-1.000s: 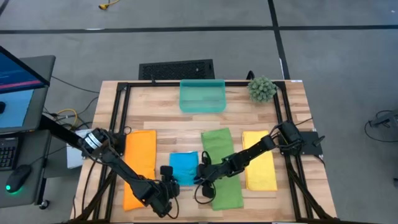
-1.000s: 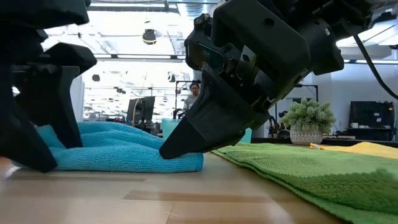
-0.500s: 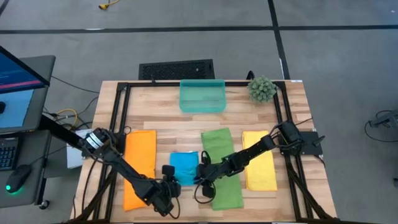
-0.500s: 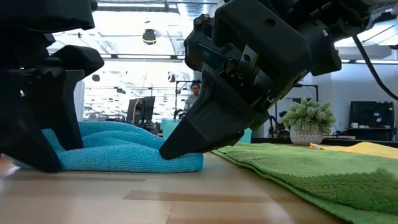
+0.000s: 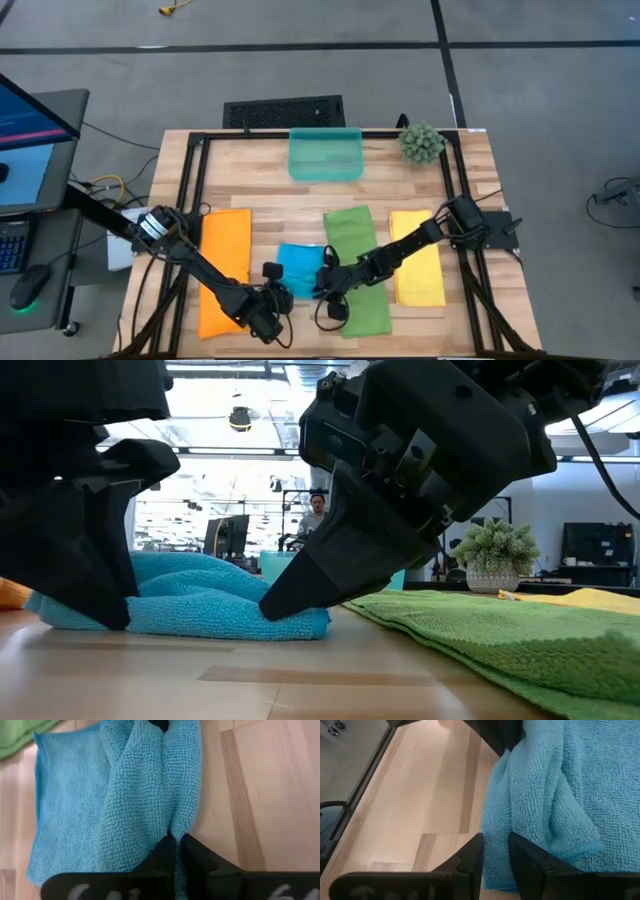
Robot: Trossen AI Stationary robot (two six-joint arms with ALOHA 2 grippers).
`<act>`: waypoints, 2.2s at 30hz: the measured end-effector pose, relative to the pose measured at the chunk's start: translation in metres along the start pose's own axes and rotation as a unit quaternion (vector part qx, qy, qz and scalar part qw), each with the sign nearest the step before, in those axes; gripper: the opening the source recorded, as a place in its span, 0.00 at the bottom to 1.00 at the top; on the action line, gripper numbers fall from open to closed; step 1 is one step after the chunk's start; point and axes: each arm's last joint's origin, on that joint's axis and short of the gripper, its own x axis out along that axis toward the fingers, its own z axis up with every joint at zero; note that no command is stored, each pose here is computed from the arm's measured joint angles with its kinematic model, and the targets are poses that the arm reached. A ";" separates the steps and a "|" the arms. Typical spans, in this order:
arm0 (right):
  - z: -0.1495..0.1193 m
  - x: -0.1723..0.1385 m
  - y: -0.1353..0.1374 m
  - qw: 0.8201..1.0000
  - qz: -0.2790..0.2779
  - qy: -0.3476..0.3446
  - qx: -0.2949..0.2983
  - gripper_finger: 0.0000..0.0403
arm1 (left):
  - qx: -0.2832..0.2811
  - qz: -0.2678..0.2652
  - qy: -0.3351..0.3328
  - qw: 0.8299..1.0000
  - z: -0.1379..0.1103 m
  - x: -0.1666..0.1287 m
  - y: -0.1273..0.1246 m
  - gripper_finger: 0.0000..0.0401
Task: Roll microfiber towels into tight, uniform cylinder then place into a basket
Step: Roll the blue towel
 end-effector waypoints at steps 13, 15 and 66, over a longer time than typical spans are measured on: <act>-0.005 -0.002 0.030 0.995 0.044 -0.022 -0.092 0.44 | -0.030 -0.146 0.045 0.988 0.040 -0.030 -0.007 0.00; -0.006 -0.003 0.035 0.993 0.049 -0.026 -0.107 0.50 | -0.034 -0.156 0.051 0.986 0.041 -0.029 -0.006 0.00; 0.002 0.003 0.045 0.954 0.018 -0.019 -0.300 0.56 | -0.087 -0.217 0.063 0.970 0.052 -0.027 0.001 0.00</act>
